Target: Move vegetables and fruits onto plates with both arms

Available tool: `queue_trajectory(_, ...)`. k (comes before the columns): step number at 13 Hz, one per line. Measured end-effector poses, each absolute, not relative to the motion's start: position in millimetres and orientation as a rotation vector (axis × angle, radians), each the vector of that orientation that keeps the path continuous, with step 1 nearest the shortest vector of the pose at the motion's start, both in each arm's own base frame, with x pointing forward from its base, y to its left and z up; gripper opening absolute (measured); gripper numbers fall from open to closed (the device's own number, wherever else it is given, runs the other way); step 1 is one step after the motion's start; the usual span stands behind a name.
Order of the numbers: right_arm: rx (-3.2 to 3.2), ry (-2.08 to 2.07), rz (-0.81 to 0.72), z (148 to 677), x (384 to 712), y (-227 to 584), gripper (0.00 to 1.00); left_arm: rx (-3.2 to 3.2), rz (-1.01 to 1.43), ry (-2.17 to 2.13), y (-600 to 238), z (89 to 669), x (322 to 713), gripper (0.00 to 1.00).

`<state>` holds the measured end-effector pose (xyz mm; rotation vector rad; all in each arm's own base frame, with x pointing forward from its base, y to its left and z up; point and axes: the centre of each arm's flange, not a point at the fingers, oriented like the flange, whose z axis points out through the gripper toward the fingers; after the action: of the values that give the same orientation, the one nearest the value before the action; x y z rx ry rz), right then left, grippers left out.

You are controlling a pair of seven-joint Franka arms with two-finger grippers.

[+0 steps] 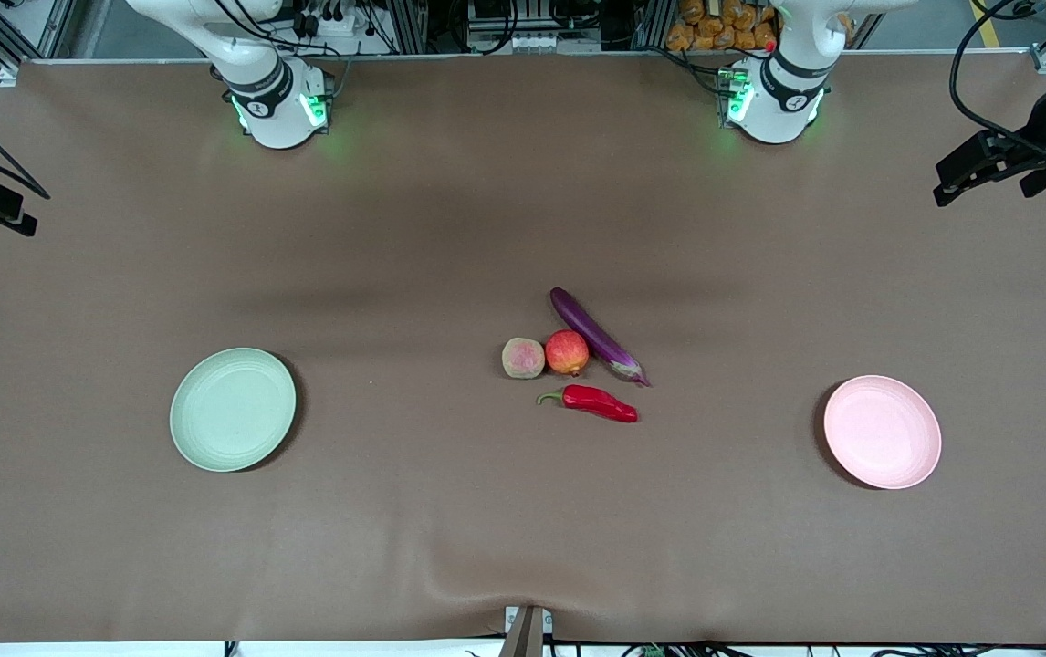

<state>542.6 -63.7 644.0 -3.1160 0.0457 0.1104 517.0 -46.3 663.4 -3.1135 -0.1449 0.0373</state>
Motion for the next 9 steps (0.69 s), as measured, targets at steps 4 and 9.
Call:
queue_trajectory(4,-3.115,0.046,0.115,643.7,542.3,-63.9,1.00,-3.114,0.031,-0.137,-49.1,665.3,516.7,1.00)
queue_trajectory(9,-3.115,0.047,0.118,643.6,542.0,-63.9,1.00,-3.115,0.026,-0.123,-53.7,666.0,516.4,1.00)
